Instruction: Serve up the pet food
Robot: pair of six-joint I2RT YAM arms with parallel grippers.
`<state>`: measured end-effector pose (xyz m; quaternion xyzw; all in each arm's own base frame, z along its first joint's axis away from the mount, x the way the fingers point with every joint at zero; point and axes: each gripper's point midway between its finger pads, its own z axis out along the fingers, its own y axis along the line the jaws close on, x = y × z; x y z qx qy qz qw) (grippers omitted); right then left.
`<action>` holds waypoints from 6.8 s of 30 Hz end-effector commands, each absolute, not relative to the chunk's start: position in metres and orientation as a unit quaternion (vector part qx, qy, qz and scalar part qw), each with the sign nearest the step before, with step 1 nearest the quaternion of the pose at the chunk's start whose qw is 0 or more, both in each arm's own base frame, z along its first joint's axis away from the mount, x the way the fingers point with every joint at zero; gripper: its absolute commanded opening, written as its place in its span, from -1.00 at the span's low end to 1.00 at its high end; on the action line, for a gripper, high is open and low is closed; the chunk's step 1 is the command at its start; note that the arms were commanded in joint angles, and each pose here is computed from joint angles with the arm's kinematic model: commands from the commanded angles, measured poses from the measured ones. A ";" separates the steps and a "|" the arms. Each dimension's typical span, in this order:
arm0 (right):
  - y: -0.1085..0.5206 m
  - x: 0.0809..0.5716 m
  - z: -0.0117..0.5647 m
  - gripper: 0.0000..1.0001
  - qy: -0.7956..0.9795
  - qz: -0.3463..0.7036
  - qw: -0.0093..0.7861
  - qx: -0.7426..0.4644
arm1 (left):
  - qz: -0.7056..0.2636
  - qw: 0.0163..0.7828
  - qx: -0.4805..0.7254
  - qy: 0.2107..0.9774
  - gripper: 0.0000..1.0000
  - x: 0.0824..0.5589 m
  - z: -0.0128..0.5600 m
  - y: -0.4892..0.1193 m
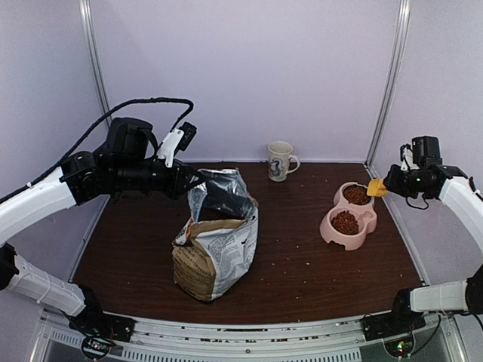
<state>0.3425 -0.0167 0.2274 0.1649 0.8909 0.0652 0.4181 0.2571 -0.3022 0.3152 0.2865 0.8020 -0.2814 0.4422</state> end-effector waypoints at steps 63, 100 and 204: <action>0.249 0.203 0.253 0.89 0.762 0.455 0.428 -0.170 | -0.359 0.421 0.448 0.702 0.72 0.117 0.337 -0.270; 0.360 0.190 0.213 -0.07 0.795 0.422 0.351 -0.257 | -0.285 0.400 0.471 0.733 -0.21 0.118 0.310 -0.288; 0.323 0.160 0.315 -0.14 0.650 0.415 0.467 -0.434 | -0.225 0.454 0.518 0.689 0.21 0.156 0.379 -0.280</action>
